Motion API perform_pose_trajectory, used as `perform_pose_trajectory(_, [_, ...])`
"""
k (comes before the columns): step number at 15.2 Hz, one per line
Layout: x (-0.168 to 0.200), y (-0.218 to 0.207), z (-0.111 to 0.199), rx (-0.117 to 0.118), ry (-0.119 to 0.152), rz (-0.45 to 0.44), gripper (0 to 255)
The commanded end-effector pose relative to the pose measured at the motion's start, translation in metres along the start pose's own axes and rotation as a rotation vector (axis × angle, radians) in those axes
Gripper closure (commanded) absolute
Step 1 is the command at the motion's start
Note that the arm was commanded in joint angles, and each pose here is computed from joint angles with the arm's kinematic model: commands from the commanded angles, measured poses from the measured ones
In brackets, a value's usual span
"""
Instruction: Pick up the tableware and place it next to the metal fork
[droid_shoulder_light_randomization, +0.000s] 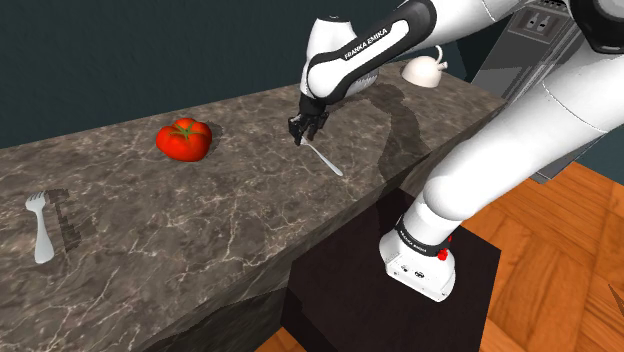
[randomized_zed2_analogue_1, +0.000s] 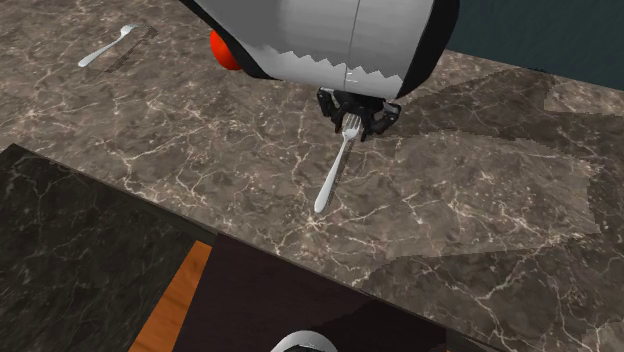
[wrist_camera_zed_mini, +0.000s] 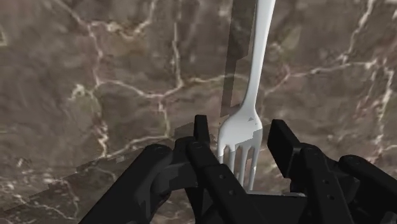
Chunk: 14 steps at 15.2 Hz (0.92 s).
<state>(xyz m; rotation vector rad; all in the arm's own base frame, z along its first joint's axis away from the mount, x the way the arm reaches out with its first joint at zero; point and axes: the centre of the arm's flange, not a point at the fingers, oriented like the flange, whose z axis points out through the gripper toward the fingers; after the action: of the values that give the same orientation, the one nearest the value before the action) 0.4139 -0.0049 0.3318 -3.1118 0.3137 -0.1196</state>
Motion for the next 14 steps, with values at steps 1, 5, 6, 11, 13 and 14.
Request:
perform_pose_trajectory(1, [-0.002,-0.005,0.004,0.0,-0.01,-0.008,255])
perform_pose_trajectory(5, [-0.002,-0.002,0.004,0.0,-0.01,-0.008,255])
perform_pose_trajectory(6, [-0.002,-0.002,-0.001,0.0,-0.01,-0.008,255])
perform_pose_trajectory(11, [0.0,-0.003,-0.028,0.0,-0.01,-0.008,255])
perform_pose_trajectory(13, [0.001,-0.003,-0.038,0.0,-0.01,-0.008,255])
perform_pose_trajectory(14, [0.001,-0.003,-0.044,0.0,-0.01,-0.008,255])
